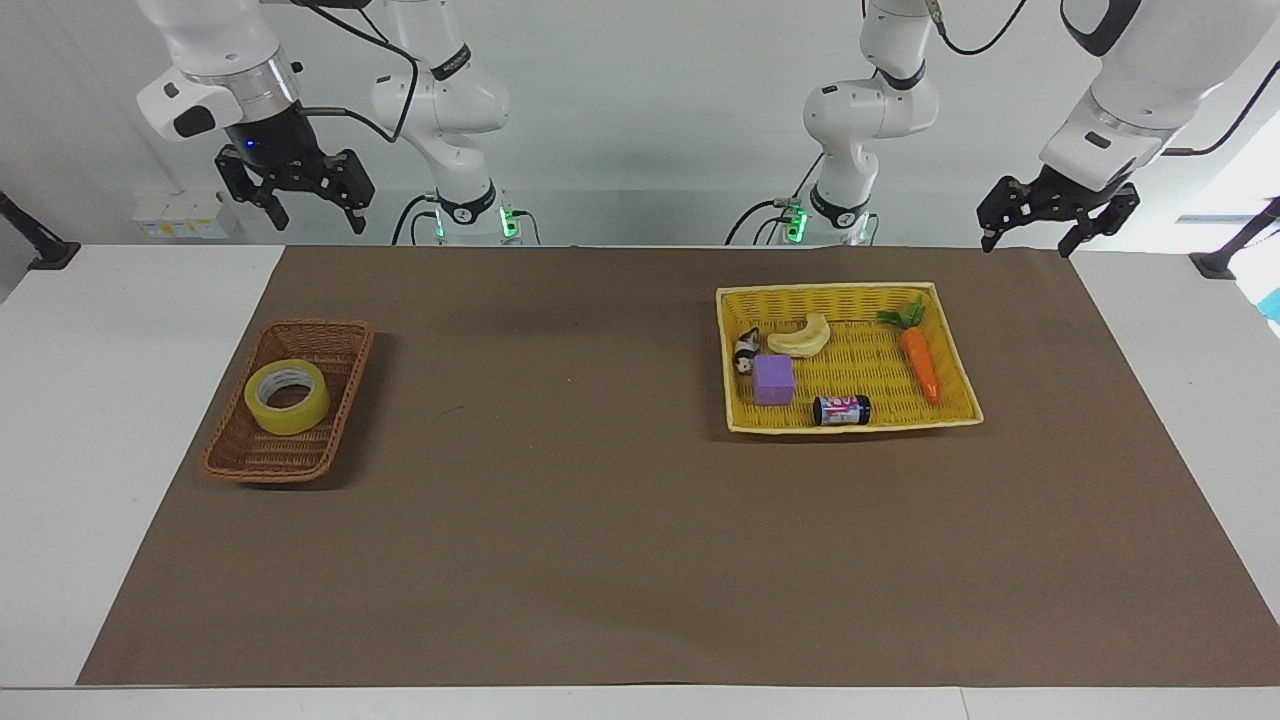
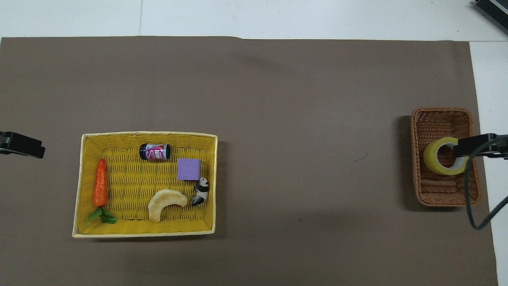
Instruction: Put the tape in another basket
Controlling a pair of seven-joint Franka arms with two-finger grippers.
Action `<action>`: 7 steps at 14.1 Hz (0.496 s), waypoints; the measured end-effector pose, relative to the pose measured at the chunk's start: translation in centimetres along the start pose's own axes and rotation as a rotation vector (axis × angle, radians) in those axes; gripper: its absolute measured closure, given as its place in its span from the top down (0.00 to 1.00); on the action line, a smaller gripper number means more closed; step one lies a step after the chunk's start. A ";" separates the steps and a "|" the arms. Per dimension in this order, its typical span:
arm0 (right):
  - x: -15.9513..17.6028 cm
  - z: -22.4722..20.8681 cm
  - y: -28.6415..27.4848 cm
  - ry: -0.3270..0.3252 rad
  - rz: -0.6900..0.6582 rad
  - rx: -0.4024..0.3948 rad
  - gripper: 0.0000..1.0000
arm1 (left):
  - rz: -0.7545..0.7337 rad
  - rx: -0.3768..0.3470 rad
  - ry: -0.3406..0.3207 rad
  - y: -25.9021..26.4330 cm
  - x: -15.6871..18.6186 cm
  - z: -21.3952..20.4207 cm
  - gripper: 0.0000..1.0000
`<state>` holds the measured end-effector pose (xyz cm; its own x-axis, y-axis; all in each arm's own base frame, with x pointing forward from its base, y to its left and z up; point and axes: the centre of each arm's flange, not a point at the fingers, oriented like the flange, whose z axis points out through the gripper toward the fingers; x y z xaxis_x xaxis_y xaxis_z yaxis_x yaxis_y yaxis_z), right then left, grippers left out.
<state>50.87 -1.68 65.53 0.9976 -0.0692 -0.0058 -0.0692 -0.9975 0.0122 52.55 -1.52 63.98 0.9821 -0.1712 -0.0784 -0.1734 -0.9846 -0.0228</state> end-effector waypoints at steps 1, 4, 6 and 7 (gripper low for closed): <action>0.0 0.0 0.0 0.000 0.000 0.000 1.00 | 0.000 0.000 0.000 0.0 0.0 0.0 1.00; 0.0 0.0 0.0 0.003 0.000 0.000 1.00 | 0.000 0.000 0.000 0.0 0.0 0.0 1.00; 0.0 0.0 -0.2 0.004 -0.003 0.000 1.00 | 0.000 0.000 0.000 0.0 0.0 0.0 1.00; 0.0 0.0 -0.2 0.004 -0.004 0.000 1.00 | 0.000 0.000 0.000 0.0 0.0 0.0 1.00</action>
<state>50.93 -1.47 65.57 0.9979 -0.0652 -0.0014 -0.0652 -0.9978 0.0120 52.55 -1.52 63.98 0.9821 -0.1712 -0.0784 -0.1734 -0.9846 -0.0228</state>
